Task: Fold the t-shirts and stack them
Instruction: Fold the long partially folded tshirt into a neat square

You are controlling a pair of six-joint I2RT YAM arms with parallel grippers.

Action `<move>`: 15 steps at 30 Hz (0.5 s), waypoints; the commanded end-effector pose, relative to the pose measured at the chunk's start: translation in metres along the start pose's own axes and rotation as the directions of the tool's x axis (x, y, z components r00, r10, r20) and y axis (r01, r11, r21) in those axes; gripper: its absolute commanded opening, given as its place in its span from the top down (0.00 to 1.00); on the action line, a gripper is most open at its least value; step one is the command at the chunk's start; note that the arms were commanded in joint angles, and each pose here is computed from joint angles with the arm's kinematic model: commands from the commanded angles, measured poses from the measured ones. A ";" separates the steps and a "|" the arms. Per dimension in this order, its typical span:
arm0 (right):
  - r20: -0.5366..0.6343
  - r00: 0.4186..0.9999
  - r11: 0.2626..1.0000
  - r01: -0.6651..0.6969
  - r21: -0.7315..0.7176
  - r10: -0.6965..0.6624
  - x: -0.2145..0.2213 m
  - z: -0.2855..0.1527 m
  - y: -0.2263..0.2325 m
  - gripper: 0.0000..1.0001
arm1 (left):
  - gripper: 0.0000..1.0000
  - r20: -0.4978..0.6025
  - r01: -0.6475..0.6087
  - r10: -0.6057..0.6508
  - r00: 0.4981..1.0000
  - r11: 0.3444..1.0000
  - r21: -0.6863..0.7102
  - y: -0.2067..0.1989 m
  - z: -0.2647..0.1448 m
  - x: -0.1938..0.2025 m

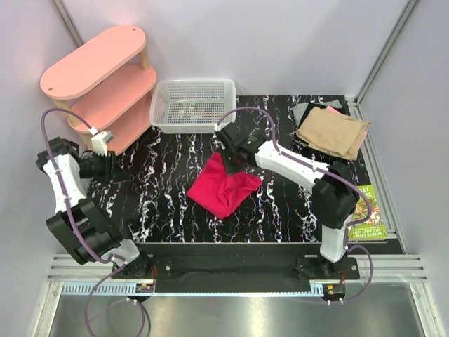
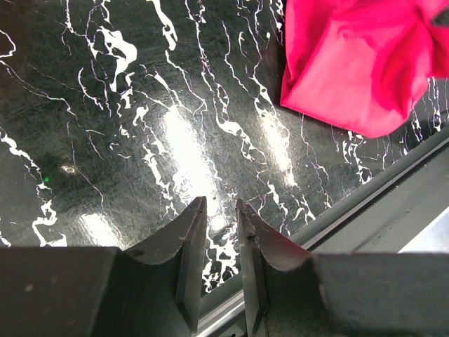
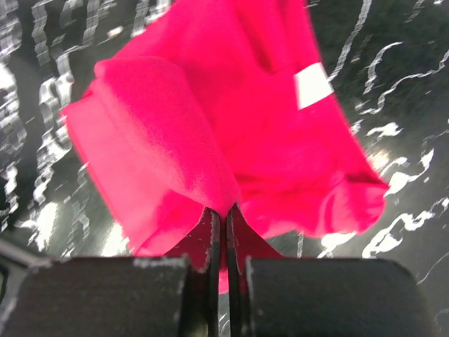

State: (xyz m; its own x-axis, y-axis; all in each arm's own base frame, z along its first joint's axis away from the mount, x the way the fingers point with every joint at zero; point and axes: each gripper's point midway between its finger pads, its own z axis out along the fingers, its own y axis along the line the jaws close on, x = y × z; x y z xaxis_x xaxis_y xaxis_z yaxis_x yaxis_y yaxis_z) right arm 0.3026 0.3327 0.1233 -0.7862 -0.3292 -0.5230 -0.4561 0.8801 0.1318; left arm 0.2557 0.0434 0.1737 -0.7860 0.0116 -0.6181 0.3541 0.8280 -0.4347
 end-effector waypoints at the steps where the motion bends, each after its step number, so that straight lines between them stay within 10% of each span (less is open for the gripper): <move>1: 0.012 1.000 0.997 -0.018 -0.073 0.019 -0.016 0.021 -0.016 0.97 | 0.72 0.017 -0.047 0.047 0.999 0.999 -0.020 -0.006 -0.007 -0.009; 11: -0.085 0.996 0.999 -0.033 0.032 0.035 -0.002 0.065 -0.067 0.52 | 0.72 -0.030 -0.101 0.101 0.994 0.995 -0.003 -0.016 -0.005 0.001; 15: -0.069 0.997 0.980 -0.029 0.196 0.043 -0.011 0.063 -0.104 0.01 | 0.72 -0.051 -0.114 0.114 0.992 0.994 0.004 -0.020 -0.004 0.007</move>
State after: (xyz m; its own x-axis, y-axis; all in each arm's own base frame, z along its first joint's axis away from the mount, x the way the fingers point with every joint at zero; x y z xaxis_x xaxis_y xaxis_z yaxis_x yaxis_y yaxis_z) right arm 0.3495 0.2871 0.0414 -0.8624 -0.3291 -0.3846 -0.3952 0.9125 0.1054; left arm 0.2480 0.0333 0.1744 -0.7885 0.0811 -0.6097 0.4001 0.8205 -0.4083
